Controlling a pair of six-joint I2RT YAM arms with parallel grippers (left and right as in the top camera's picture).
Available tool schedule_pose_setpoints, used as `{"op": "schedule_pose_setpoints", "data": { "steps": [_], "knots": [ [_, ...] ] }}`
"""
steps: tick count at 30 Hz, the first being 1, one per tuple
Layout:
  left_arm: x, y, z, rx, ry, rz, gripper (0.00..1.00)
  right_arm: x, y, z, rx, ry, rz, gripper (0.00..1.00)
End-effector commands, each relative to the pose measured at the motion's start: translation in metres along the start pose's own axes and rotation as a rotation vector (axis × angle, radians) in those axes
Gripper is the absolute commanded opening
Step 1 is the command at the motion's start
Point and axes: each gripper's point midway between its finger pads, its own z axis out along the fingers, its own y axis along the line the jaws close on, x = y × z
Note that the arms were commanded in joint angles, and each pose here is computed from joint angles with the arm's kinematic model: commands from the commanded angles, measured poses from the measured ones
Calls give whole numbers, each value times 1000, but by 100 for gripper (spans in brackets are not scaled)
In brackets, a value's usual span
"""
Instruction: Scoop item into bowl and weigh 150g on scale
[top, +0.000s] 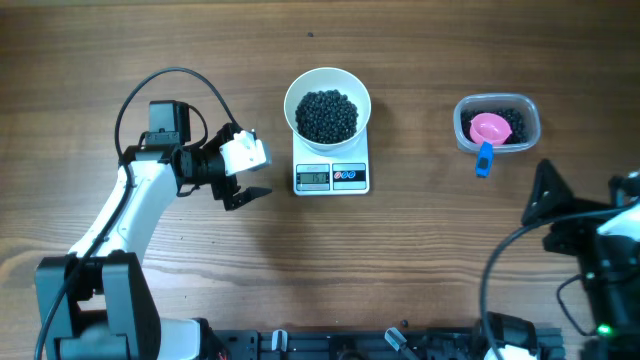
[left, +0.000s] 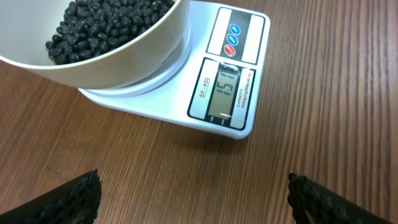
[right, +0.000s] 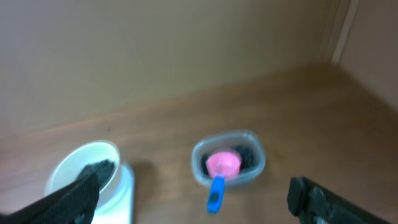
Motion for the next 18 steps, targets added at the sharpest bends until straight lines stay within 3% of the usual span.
{"op": "schedule_pose_setpoints", "data": {
  "steps": [1, 9, 18],
  "knots": [
    [-2, 1, -4, -10, -9, 24, 100, 43, -12, 23, 15, -56, -61, 100],
    [-2, 1, -4, -10, -9, 24, 100, 138, -24, 86, -51, -214, 9, 100],
    [-2, 1, -4, -10, -9, 24, 100, 165, -30, 90, -43, -262, -10, 100]
  ]
}}
